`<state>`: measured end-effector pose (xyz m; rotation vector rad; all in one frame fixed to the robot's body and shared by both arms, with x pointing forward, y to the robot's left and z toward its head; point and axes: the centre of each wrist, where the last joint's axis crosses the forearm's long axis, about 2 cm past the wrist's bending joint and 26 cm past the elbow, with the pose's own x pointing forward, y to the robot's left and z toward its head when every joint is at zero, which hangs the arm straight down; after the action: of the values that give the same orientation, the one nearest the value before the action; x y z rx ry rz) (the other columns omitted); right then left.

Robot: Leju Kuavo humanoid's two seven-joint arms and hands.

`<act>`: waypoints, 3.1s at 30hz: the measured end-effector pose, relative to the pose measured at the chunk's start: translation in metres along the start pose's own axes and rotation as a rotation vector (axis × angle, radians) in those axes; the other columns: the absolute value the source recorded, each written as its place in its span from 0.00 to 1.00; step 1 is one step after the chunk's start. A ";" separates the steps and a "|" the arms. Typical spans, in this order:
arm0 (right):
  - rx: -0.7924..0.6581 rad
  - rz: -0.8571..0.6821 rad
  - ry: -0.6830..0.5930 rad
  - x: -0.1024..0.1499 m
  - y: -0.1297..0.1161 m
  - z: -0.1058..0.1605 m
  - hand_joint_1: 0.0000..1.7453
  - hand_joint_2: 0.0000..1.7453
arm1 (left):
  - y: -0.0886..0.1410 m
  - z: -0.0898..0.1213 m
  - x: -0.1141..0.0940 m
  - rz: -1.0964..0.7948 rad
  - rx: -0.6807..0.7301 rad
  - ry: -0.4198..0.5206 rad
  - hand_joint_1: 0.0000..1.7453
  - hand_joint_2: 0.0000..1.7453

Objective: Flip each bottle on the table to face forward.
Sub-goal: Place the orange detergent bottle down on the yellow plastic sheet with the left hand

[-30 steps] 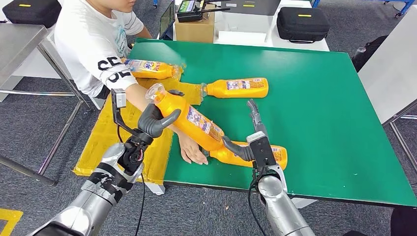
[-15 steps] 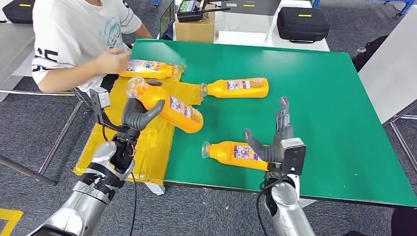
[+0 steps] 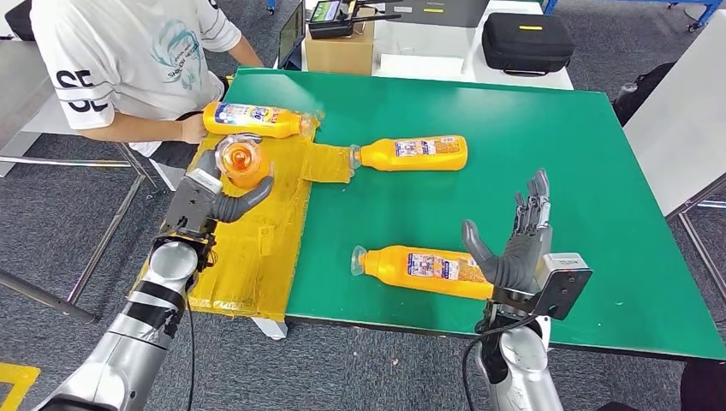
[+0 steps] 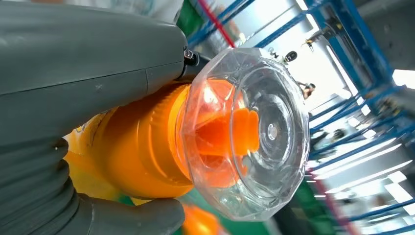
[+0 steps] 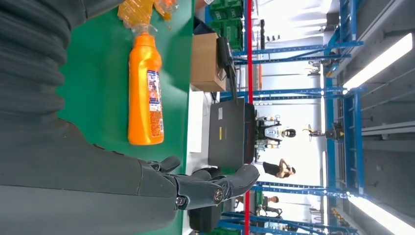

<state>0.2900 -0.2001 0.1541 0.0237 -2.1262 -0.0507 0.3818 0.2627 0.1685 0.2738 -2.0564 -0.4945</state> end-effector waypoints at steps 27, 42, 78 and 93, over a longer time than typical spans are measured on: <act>0.052 -0.028 0.013 0.003 -0.005 -0.007 0.00 1.00 | 0.049 0.002 -0.058 -0.824 -0.636 0.112 1.00 1.00; 0.057 -0.021 0.033 0.003 -0.003 -0.007 0.00 1.00 | 0.009 0.013 -0.061 -0.752 -0.650 0.225 1.00 1.00; 0.086 -0.047 0.043 -0.004 0.000 -0.016 0.00 1.00 | 0.008 0.018 -0.078 -0.487 -0.860 0.237 0.00 0.00; 0.085 -0.042 0.057 -0.010 -0.012 -0.018 0.00 1.00 | 0.055 0.079 -0.075 0.285 -0.482 0.068 0.00 1.00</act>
<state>0.3102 -0.2120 0.1543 0.1190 -2.0702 0.0149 0.3523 0.3592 0.1005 -0.2817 -1.8055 -0.7680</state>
